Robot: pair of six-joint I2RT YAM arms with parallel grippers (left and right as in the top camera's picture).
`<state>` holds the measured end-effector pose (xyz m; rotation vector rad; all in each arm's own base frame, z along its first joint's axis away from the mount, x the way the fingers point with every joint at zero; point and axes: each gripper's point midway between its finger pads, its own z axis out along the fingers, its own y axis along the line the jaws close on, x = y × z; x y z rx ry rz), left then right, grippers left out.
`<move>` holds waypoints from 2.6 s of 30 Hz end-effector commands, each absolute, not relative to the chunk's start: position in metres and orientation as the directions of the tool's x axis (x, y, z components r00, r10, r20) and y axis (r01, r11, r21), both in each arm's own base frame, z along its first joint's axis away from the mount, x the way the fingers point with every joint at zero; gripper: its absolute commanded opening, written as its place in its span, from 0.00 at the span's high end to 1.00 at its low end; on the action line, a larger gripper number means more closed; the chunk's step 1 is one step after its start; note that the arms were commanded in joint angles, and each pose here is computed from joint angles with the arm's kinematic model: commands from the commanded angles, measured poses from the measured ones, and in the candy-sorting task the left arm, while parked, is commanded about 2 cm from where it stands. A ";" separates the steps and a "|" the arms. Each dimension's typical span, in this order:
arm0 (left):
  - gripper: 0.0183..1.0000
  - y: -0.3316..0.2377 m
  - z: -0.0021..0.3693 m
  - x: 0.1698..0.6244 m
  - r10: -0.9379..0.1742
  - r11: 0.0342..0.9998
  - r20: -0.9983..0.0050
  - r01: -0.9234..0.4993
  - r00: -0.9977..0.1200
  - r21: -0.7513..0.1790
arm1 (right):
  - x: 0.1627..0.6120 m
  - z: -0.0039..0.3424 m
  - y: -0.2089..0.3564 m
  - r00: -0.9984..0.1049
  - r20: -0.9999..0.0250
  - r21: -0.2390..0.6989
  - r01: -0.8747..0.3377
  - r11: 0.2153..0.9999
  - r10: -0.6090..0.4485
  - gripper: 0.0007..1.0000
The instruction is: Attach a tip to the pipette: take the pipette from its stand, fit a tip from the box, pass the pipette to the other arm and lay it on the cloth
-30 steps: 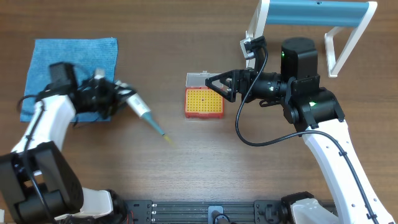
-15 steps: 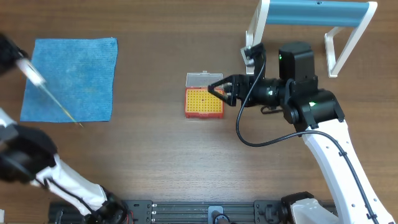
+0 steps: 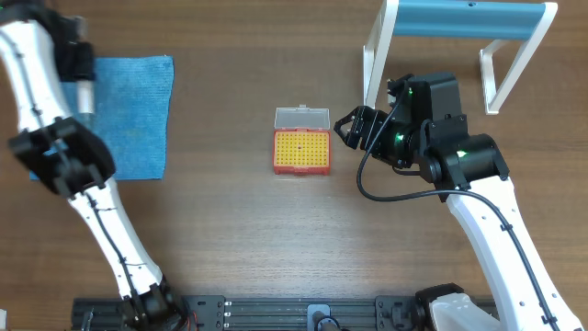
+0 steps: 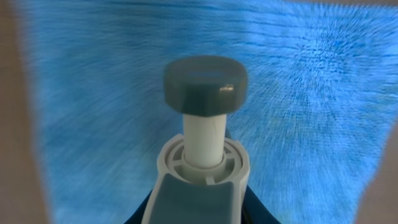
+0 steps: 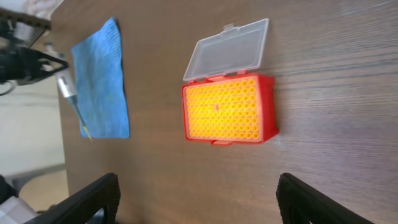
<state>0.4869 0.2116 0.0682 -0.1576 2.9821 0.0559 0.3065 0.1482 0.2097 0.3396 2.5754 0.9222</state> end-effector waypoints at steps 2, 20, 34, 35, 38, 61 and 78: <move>0.99 0.212 0.029 0.486 -0.007 0.997 -0.070 -0.012 -0.997 0.081 | 0.310 0.210 0.143 -0.878 -0.256 0.648 0.155 0.745 0.405 0.18; 0.99 0.209 0.019 0.486 -0.010 0.999 -0.068 -0.013 -0.998 0.041 | 0.310 0.210 0.143 -0.873 -0.240 0.655 0.178 0.735 0.425 0.18; 0.99 0.206 0.013 0.486 -0.056 0.998 -0.068 -0.057 -0.996 0.012 | 0.310 0.210 0.143 -0.873 -0.240 0.655 0.177 0.735 0.424 0.18; 0.97 0.206 0.013 0.486 -0.058 0.998 -0.068 -0.059 -0.996 0.012 | 0.310 0.210 0.143 -0.873 -0.240 0.655 0.177 0.735 0.424 0.18; 0.36 0.206 0.013 0.486 -0.094 0.995 -0.068 -0.095 -0.993 0.010 | 0.310 0.210 0.143 -0.873 -0.240 0.655 0.178 0.735 0.425 0.18; 0.12 0.138 0.306 0.454 -0.253 0.966 -0.530 -0.238 -0.809 -0.099 | 0.350 0.236 0.095 -0.701 -0.595 0.454 0.110 0.884 0.393 0.18; 0.12 -0.014 0.527 0.226 -0.112 0.986 -0.901 0.065 -0.418 -0.152 | 0.227 0.340 0.032 -0.419 -0.882 0.235 0.004 0.972 0.215 0.18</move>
